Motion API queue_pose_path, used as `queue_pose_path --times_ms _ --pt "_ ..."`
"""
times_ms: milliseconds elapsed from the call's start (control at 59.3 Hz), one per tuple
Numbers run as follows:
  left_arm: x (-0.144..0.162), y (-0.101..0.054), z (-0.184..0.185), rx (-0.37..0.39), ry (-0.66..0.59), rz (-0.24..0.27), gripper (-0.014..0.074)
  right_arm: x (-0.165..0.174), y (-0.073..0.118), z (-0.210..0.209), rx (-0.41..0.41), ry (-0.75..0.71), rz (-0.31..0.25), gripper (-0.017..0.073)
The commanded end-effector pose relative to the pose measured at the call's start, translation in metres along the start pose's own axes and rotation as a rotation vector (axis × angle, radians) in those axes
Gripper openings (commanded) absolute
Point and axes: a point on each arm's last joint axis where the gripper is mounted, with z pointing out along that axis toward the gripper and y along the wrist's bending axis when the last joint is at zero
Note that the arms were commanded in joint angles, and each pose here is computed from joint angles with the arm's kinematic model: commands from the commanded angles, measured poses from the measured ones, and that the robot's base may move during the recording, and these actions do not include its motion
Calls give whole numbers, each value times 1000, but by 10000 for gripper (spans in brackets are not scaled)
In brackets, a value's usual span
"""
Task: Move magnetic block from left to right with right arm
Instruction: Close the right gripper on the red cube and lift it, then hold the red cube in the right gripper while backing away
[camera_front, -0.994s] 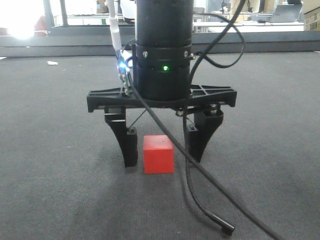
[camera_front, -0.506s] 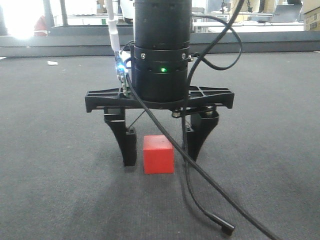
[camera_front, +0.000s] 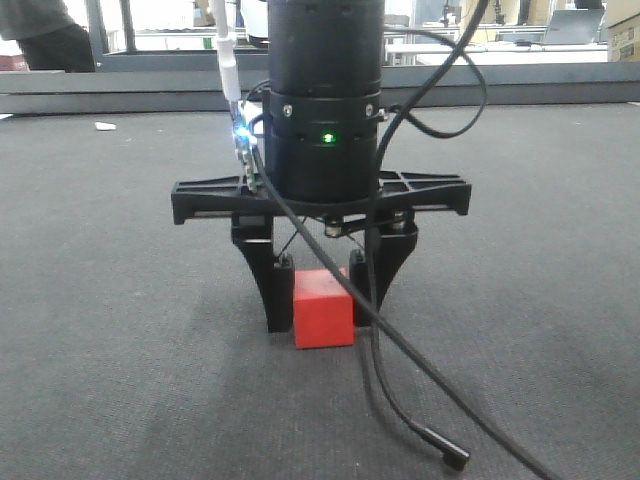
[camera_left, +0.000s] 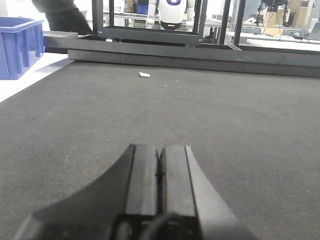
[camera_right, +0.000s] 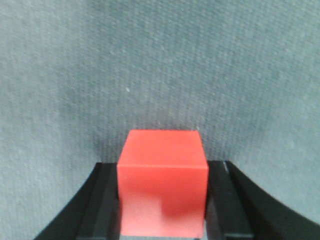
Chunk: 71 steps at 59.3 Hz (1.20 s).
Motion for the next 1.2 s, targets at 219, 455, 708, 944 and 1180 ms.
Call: queue_pose_path --times_ms 219,455,708,944,1180 --pt "-5 -1 -1 9 -85 -5 -116 -2 -29 -95 -158 -202 -87 275" --pt "-5 -1 -1 9 -85 -5 -116 0 -82 -126 -201 -363 -130 275" --pt "-5 -1 -1 9 -85 -5 -116 29 -158 -134 -206 -486 -38 275" --pt "-5 -1 -1 9 -85 -5 -115 60 -222 -136 -123 -767 6 275" --pt "-5 -1 -1 9 -85 -5 -116 86 -254 -138 19 -1062 -37 275"
